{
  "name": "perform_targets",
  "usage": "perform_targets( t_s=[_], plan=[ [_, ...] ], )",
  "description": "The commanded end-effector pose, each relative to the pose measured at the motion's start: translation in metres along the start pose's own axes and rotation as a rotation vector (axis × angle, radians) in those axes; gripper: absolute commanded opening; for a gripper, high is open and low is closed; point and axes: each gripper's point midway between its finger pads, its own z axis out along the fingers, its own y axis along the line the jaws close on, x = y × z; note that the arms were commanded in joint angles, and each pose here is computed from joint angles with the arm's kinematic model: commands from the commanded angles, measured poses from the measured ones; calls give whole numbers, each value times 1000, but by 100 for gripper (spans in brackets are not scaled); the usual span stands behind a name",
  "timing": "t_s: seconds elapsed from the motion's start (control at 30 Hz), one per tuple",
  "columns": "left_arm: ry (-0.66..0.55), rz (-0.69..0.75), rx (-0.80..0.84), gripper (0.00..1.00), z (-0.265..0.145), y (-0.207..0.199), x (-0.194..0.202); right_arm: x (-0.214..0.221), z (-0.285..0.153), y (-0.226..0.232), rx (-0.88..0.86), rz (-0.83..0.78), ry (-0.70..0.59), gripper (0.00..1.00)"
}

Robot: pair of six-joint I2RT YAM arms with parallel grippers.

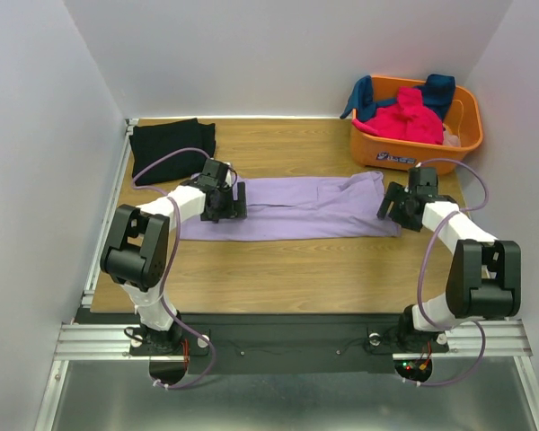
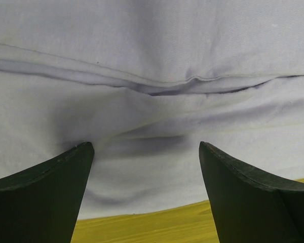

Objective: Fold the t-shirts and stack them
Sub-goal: Fold the tshirt

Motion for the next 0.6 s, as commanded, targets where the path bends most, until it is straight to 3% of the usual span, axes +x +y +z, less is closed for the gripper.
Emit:
perform_targets(
  t_s=[0.0, 0.13, 0.23, 0.33, 0.4, 0.43, 0.5, 0.57],
  plan=[
    [-12, 3, -25, 98, 4, 8, -6, 15, -3, 2, -22, 18, 31, 82],
    [2, 0, -26, 98, 8, 10, -2, 23, -6, 0, -28, 7, 45, 80],
    [2, -4, -26, 98, 9, 11, -1, 29, -6, 0, -32, 10, 59, 71],
    [10, -10, -27, 97, 10, 14, 2, 30, -6, -1, -31, 10, 62, 57],
    [11, -13, -32, 97, 11, 17, 2, 30, -7, -3, -20, 6, 66, 37],
    [11, -16, -32, 98, 11, 18, 2, 29, -8, -4, -8, 6, 63, 36],
    [13, -18, -36, 97, 11, 21, 2, 26, -8, -11, 29, 4, 60, 15],
    [18, -22, -43, 98, 13, 26, 4, 21, -9, -14, 52, -14, 54, 12]
  ],
)
